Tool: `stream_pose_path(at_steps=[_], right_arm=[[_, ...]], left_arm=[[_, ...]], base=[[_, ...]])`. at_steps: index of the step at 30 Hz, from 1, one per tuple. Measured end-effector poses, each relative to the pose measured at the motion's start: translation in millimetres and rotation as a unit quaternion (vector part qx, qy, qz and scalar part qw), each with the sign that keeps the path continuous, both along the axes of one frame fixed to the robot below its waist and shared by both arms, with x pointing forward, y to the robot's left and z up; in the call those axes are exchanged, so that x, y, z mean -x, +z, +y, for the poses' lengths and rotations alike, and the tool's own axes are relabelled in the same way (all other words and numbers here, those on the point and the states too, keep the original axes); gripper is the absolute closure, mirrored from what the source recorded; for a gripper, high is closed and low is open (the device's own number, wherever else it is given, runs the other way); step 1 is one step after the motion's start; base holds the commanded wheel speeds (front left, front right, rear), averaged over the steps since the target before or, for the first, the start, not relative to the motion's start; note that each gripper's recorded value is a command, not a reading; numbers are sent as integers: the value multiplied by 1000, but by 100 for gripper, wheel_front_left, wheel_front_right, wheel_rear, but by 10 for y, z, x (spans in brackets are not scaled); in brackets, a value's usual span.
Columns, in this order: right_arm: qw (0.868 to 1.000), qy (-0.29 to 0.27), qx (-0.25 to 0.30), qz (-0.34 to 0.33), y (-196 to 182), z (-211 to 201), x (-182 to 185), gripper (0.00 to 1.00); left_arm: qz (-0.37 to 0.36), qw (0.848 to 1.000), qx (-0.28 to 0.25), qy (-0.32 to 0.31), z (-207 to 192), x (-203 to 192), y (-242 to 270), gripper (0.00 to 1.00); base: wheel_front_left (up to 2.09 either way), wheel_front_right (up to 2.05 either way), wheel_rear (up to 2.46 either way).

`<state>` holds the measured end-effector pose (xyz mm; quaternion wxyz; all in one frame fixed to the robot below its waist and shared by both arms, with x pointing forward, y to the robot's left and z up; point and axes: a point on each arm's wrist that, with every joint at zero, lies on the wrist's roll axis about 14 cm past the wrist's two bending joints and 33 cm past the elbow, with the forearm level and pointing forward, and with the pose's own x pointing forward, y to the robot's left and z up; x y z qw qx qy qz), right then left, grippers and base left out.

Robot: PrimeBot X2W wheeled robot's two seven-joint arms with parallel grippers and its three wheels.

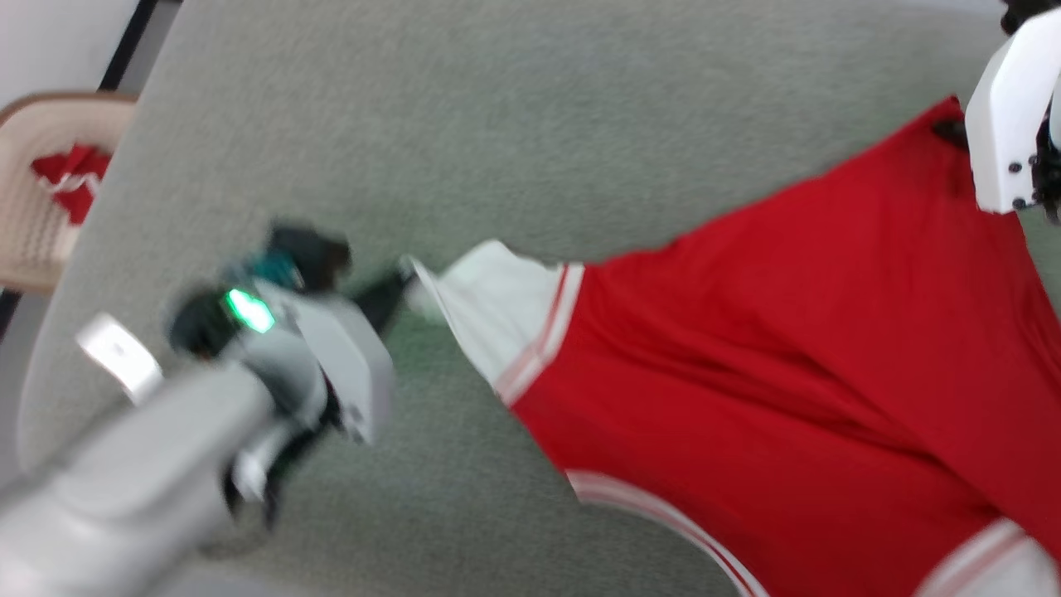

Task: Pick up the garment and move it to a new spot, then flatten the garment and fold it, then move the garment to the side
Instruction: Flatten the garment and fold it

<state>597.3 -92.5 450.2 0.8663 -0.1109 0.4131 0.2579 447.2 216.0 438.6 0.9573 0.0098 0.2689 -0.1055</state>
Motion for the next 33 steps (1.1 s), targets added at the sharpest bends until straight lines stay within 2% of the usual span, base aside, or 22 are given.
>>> stream_pose_path(at_steps=[5,10,14,20,28,33], right_arm=[[995,-17,-32,-88,622,-157,-69,100],[982,-37,-59,-175,1291,-330,-50,100],[964,-57,-77,-249,1870,-497,12,100],[934,-85,-110,-330,2613,-679,217,100],[906,-107,-120,-391,3220,-929,542,100],[895,-130,-128,-408,3351,-1109,562,100]], left_arm=[[-87,993,-65,-39,39,-503,899,100],[-174,978,-97,-65,-62,-824,1821,100],[-248,958,-124,-70,-145,-985,2562,100],[-339,928,-143,-64,-296,-1023,3509,100],[-415,895,-143,-77,-570,-942,4263,100],[-437,884,-140,-87,-729,-986,4493,100]], base=[[0,0,0],[0,0,0],[0,0,0],[0,0,0],[0,0,0],[0,0,0]])
